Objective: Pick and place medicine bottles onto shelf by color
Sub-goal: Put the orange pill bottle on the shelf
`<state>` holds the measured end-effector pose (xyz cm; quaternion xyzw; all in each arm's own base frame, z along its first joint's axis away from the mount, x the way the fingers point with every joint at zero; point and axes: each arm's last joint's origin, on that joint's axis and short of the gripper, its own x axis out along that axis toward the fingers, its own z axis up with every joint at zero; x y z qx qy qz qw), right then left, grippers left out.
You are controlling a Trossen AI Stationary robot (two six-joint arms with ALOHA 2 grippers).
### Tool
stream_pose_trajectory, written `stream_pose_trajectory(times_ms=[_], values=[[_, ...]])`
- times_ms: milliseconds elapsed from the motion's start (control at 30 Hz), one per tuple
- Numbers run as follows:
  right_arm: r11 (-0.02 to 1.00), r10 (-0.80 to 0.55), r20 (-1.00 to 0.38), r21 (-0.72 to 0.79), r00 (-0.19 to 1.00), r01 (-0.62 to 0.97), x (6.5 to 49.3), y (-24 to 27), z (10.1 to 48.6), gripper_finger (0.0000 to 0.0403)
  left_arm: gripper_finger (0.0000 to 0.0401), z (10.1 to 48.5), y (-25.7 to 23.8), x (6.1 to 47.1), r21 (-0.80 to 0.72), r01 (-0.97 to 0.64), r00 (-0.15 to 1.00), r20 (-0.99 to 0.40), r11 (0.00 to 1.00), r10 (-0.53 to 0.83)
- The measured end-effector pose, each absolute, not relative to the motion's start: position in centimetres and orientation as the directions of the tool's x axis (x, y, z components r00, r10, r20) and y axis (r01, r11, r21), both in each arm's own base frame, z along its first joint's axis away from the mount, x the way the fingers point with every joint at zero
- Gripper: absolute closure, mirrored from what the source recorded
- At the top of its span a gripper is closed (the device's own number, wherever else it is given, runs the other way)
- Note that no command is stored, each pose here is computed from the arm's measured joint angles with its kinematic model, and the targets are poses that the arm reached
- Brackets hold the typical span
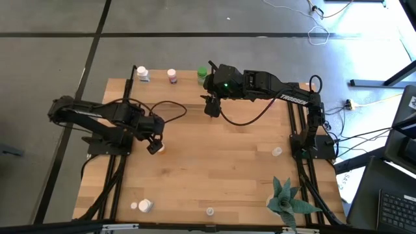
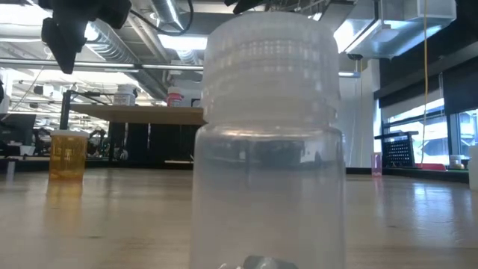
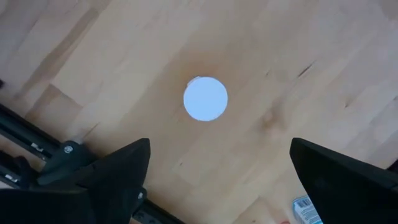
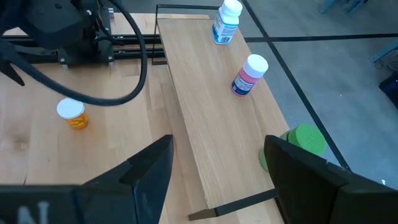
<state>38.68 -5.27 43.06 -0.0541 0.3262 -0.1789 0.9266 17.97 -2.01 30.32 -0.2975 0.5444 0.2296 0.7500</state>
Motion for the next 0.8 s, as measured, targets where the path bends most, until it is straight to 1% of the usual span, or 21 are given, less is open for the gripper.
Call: stream_pose_trajectory(times_ms=[667, 800], values=[[0.930, -0.367, -0.579, -0.215, 0.728, 0.298, 38.7, -5.3, 43.1, 0.0150, 0.0020, 27.8, -2.2, 20.9, -0.055, -0.626, 0.189, -0.979, 0.778, 0.083], [0.930, -0.368, -0.572, -0.213, 0.733, 0.301, 38.8, -5.3, 43.2, 0.0150, 0.0020, 27.9, -2.2, 20.9, -0.026, -0.636, 0.199, -0.971, 0.772, 0.131]])
